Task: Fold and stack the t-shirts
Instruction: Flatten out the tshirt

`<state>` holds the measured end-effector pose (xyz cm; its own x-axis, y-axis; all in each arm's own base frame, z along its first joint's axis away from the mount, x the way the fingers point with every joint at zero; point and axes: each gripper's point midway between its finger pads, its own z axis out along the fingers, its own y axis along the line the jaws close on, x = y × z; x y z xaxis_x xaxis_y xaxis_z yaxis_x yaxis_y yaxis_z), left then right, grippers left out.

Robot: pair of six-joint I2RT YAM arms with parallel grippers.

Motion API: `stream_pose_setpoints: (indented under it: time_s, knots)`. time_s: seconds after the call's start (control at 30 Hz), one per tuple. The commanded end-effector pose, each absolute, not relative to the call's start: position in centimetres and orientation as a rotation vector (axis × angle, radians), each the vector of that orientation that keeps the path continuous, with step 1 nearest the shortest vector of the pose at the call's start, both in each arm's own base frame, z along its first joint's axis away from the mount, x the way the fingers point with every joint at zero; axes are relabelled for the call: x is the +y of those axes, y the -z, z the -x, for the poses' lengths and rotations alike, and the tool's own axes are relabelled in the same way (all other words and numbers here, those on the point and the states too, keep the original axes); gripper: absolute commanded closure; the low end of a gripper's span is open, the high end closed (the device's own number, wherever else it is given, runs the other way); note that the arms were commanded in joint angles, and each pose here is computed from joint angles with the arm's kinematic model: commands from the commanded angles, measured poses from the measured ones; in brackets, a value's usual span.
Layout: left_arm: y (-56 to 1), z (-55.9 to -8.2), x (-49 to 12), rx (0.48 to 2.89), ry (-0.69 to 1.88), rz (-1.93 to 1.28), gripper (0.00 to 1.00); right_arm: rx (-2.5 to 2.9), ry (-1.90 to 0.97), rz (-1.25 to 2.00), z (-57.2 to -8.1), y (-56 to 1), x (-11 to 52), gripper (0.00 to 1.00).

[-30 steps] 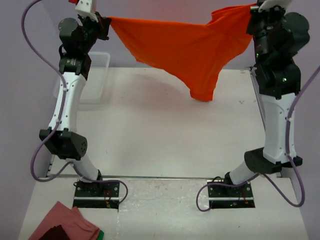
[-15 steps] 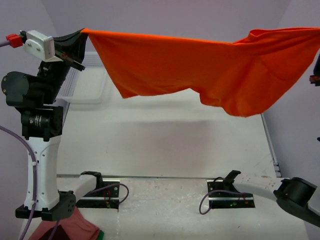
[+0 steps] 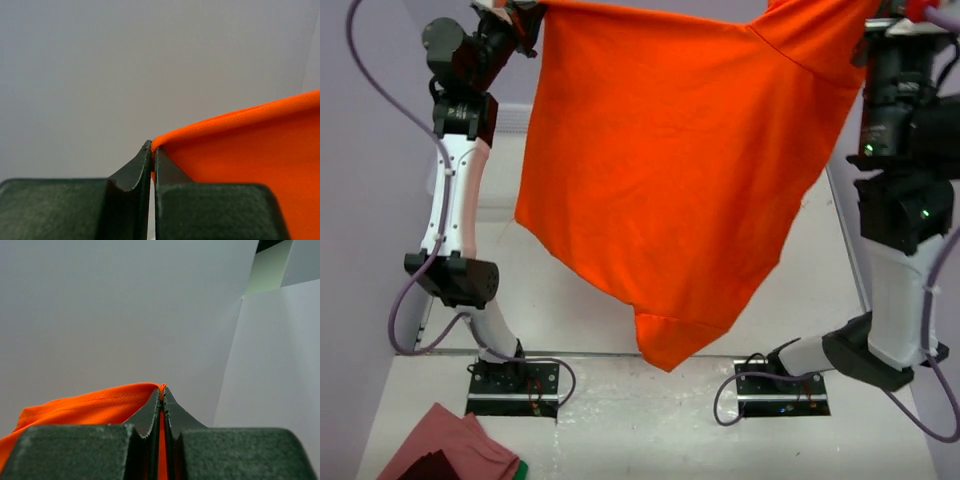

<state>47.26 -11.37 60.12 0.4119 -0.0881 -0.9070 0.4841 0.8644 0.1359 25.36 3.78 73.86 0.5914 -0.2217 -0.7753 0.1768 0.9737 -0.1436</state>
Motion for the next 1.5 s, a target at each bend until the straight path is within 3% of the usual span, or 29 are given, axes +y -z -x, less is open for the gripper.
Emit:
stream_pose_setpoints:
  time_s: [0.0,0.1,0.23,0.4,0.57,0.67,0.87,0.97,1.03,1.07,1.2,1.47]
  knots:
    - [-57.7,-51.7,-10.9,1.143,0.356,-0.425,1.0,0.942,0.215,0.088,-31.6,-72.2,5.1,1.0]
    - [-56.6,-54.5,-10.2,1.111,0.376,-0.416,1.0,1.02,0.226,0.085,-38.2,-69.7,4.5,1.0]
    - [-56.2,-57.0,-9.6,1.087,0.37,-0.402,1.0,1.044,0.245,0.083,-42.6,-68.1,3.4,1.0]
    - [-57.1,-56.9,-9.2,1.049,0.364,-0.413,1.0,1.025,0.229,0.07,-42.9,-68.6,2.0,1.0]
    - [-57.7,-55.3,-9.9,1.041,0.414,-0.442,1.0,1.009,0.195,0.072,-39.8,-69.8,2.0,1.0]
    - [-57.1,-53.7,-9.8,1.078,0.424,-0.433,1.0,1.07,0.169,0.088,-39.8,-67.9,2.6,1.0]
    - [-46.5,-54.5,-9.5,1.336,0.488,-0.353,1.0,1.361,0.026,0.06,-42.3,-57.7,4.8,1.0]
    - [-35.1,-53.8,-8.6,1.622,0.51,-0.215,1.0,1.608,-0.027,0.06,-43.0,-45.8,7.3,1.0]
    - [-29.9,-52.8,-8.1,1.757,0.509,-0.12,1.0,1.706,-0.06,0.021,-41.1,-41.6,8.3,1.0]
    - [-24.2,-51.0,-7.2,1.936,0.485,-0.006,1.0,1.802,-0.132,0.001,-39.4,-37.4,9.7,1.0]
    - [-14.5,-44.2,-6.7,2.234,0.424,0.166,1.0,1.999,-0.174,-0.115,-34.8,-27.7,11.2,1.0]
    - [-10.9,-33.3,-8.2,2.343,0.494,0.325,1.0,2.299,-0.086,-0.384,-26.1,-18.3,10.0,1.0]
